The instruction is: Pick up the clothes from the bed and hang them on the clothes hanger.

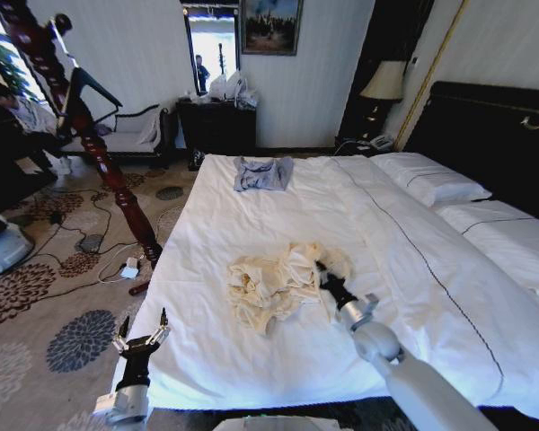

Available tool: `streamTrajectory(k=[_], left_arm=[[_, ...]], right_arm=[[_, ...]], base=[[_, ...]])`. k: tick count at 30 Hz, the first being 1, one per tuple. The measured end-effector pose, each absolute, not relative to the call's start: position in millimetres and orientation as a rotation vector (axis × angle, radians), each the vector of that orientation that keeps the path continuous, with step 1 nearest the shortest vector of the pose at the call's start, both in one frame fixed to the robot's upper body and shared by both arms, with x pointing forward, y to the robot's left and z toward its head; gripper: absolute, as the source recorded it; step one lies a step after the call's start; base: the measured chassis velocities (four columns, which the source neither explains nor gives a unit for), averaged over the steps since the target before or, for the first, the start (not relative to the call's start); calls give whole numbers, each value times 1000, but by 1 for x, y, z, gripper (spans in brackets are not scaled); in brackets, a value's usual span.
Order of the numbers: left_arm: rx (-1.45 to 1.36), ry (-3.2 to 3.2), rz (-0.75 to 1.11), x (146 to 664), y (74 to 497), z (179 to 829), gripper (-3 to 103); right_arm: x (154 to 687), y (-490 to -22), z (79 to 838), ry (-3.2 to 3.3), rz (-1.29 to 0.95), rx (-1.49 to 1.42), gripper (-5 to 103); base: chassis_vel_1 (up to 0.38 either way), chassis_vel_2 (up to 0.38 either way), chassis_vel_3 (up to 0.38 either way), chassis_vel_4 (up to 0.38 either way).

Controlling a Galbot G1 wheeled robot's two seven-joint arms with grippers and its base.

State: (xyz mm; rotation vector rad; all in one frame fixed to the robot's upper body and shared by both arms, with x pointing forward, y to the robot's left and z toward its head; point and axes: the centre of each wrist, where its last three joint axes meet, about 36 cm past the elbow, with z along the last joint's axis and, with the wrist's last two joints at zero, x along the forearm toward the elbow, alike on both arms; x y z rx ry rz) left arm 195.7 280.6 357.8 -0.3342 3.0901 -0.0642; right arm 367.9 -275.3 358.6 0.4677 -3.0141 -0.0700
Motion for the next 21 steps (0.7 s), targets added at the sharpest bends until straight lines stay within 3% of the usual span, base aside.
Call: streamTrajectory(k=[1, 5, 7, 9, 13, 16, 20, 21], left_arm=[[-334, 3090, -64, 196, 281, 358, 100], [-334, 3095, -61, 194, 282, 357, 100], [-334, 3095, -60, 194, 282, 357, 100], [-331, 3093, -59, 196, 282, 359, 100], [-330, 3090, -60, 198, 283, 359, 100], [-330, 3096, -65, 198, 282, 357, 100], [-325, 3101, -69, 200, 278, 353, 100], [-325, 3101, -69, 200, 278, 353, 100]], right_arm=[[368, -275, 359, -3014, -70, 468, -2], [364, -268, 370, -3010, -237, 483, 19], [364, -268, 373, -3008, -259, 478, 19], [361, -272, 379, -3002, -276, 421, 30], [348, -279, 388, -2952, -238, 315, 47], [337, -283, 388, -2911, -188, 273, 51], [322, -285, 379, -2883, -122, 264, 73], [322, -285, 379, -2883, -122, 264, 73]], base=[[0, 0, 0, 0], [0, 0, 0, 0], [0, 0, 0, 0], [0, 0, 0, 0], [0, 0, 0, 0], [0, 0, 0, 0], [0, 0, 0, 0], [0, 0, 0, 0]])
